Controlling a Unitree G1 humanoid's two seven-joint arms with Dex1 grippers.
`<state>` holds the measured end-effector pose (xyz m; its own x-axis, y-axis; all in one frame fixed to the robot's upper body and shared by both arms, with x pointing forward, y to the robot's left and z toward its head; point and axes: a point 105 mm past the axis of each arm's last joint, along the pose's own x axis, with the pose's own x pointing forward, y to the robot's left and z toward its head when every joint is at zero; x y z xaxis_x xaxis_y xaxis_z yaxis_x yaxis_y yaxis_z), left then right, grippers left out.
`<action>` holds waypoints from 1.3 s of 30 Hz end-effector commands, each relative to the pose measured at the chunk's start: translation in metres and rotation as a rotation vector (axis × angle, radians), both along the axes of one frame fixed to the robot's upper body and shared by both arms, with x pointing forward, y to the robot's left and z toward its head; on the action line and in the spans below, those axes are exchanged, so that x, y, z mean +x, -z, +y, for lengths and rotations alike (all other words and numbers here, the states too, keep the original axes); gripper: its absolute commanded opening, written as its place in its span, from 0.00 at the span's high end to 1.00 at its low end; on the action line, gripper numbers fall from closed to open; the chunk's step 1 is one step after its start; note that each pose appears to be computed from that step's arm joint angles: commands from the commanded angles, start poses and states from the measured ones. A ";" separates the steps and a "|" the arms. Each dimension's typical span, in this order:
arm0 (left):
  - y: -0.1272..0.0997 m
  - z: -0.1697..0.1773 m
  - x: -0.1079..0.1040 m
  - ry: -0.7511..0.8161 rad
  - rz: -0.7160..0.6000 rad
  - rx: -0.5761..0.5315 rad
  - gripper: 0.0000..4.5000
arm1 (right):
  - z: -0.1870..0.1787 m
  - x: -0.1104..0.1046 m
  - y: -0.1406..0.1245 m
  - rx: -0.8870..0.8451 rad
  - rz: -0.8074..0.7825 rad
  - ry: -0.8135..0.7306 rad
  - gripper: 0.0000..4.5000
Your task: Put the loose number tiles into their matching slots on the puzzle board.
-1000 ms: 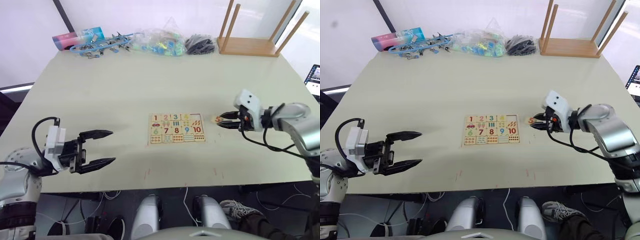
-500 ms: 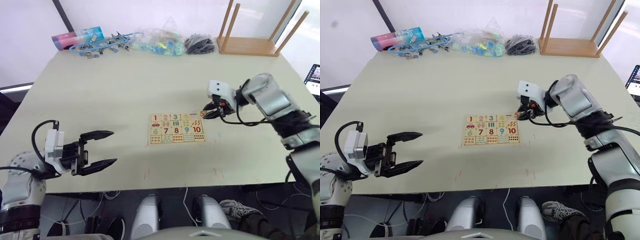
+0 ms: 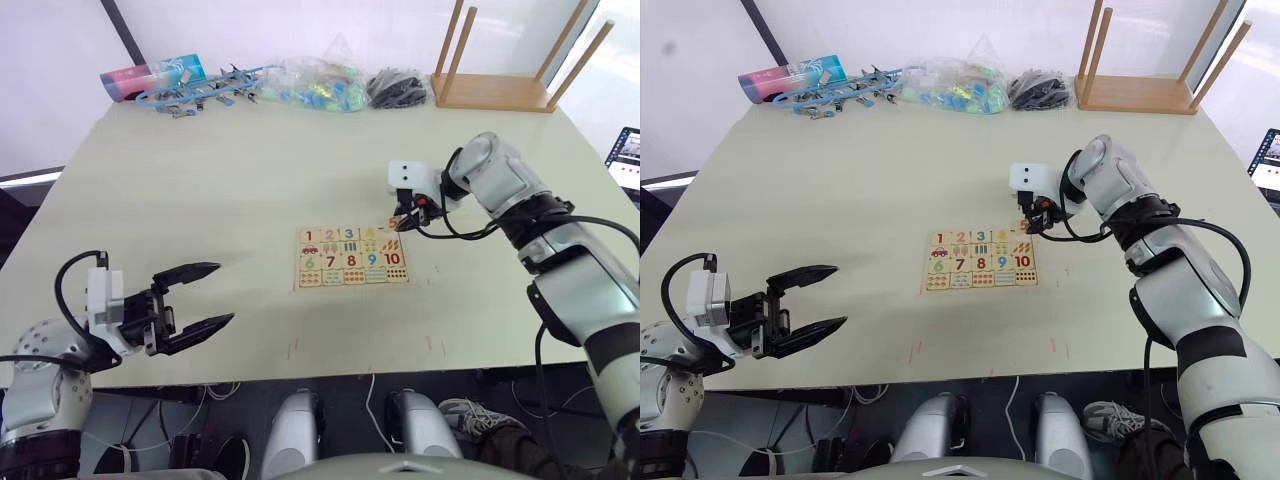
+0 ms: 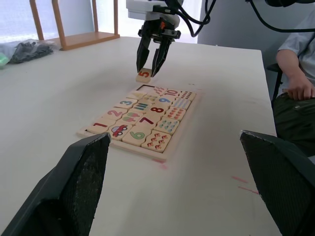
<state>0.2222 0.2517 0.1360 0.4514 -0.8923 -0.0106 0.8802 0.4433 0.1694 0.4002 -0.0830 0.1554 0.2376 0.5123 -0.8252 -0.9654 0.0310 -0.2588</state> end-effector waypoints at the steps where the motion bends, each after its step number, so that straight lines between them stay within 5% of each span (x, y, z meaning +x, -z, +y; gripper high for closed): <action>1: -0.009 0.002 -0.002 -0.020 -0.048 0.008 0.00 | 0.007 0.004 -0.012 -0.009 -0.043 -0.031 0.80; 39: -0.009 0.005 -0.003 -0.017 -0.034 0.024 0.00 | 0.017 0.004 0.002 -0.006 -0.011 -0.028 0.80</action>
<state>0.2204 0.2563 0.1356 0.4777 -0.8784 -0.0130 0.8676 0.4694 0.1642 0.4010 -0.0696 0.1403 0.2078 0.4875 -0.8480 -0.9719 0.0051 -0.2352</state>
